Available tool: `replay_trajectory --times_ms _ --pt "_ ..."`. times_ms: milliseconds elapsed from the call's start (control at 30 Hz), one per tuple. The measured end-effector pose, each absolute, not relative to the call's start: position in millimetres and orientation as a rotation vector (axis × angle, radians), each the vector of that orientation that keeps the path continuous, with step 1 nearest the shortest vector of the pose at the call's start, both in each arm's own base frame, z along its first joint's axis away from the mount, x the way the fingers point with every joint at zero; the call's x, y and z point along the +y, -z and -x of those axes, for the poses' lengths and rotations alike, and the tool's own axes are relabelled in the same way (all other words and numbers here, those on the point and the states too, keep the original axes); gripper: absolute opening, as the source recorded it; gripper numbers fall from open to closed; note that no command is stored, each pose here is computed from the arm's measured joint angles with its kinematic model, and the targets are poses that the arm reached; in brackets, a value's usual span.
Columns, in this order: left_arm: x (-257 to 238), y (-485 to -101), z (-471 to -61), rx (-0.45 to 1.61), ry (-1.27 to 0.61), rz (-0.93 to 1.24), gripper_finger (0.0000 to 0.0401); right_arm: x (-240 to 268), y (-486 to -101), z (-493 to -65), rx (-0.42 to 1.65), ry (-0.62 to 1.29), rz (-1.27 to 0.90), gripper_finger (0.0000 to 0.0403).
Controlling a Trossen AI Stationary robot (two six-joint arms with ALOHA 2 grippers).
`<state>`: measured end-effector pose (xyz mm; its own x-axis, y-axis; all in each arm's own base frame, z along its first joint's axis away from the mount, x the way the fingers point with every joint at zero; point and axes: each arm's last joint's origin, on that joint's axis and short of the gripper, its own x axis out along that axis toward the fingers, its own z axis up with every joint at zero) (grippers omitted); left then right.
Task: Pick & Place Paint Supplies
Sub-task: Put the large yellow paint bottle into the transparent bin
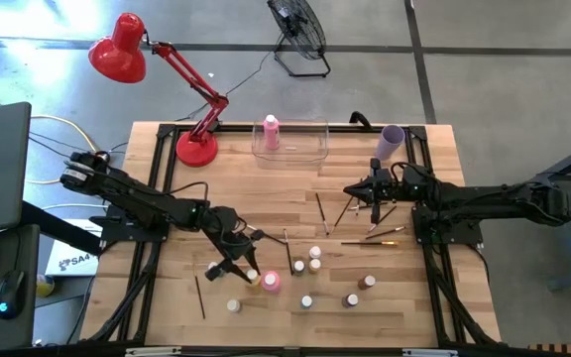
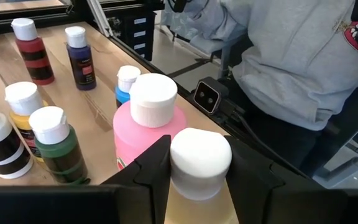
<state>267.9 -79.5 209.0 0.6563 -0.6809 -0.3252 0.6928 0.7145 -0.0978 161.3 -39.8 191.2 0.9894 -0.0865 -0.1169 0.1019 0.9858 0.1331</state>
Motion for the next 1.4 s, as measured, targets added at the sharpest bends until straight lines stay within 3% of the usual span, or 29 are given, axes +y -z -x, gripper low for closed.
replay_trajectory --times_ms 300,867,1400 --pt "-77 -208 -266 0.365 0.787 -0.081 0.0125 -40 -191 -161 0.111 0.098 -0.138 0.0002" --pt "-29 -224 -242 0.475 0.655 -0.053 0.0125 -40 -191 -161 0.114 0.100 -0.136 0.0002" --pt "17 -259 -207 0.402 0.329 -0.132 0.0125 -40 -191 -161 0.111 0.099 -0.128 0.0002"
